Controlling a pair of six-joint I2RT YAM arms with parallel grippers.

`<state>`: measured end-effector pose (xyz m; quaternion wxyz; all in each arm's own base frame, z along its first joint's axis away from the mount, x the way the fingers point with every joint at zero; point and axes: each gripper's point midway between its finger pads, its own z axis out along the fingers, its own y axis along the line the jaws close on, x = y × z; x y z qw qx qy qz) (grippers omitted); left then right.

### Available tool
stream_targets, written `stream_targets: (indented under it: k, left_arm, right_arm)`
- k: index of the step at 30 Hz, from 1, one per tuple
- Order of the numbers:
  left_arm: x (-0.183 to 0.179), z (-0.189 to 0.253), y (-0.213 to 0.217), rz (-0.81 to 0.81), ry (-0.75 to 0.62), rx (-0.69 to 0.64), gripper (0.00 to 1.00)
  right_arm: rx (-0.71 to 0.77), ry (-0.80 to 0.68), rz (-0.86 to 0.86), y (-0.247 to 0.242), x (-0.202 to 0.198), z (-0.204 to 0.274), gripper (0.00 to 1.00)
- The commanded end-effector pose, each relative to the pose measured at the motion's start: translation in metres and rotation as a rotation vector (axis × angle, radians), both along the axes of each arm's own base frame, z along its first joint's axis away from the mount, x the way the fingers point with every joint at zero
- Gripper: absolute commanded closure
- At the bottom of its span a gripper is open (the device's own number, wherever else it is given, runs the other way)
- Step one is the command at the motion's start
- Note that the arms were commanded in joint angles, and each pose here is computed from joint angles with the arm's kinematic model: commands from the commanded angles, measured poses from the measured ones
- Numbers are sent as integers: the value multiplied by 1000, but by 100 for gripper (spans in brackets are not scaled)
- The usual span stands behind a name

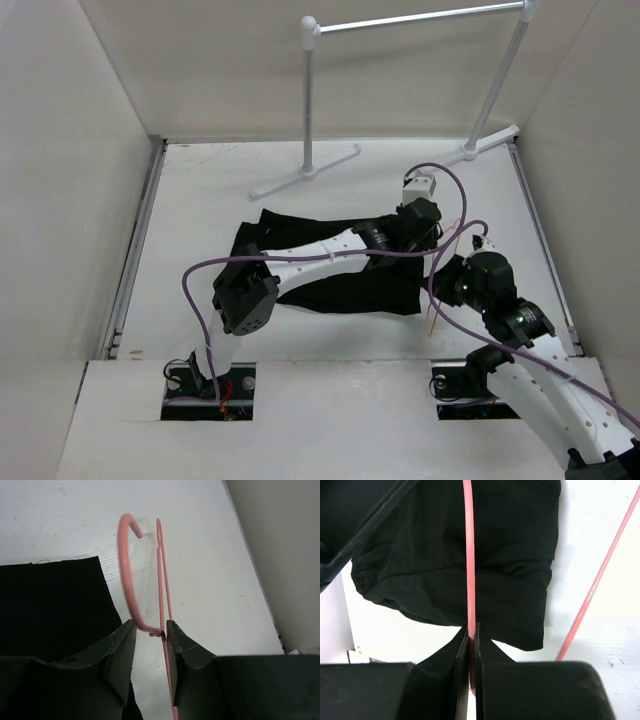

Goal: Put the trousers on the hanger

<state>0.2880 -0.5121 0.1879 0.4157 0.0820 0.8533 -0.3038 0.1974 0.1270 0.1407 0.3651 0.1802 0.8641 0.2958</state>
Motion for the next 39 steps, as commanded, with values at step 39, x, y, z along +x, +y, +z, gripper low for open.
stream_targets:
  k: [39]
  left_arm:
    - [4, -14, -5, 62, 78, -115, 100]
  right_arm:
    - [-65, 5, -3, -3, 4, 10, 91]
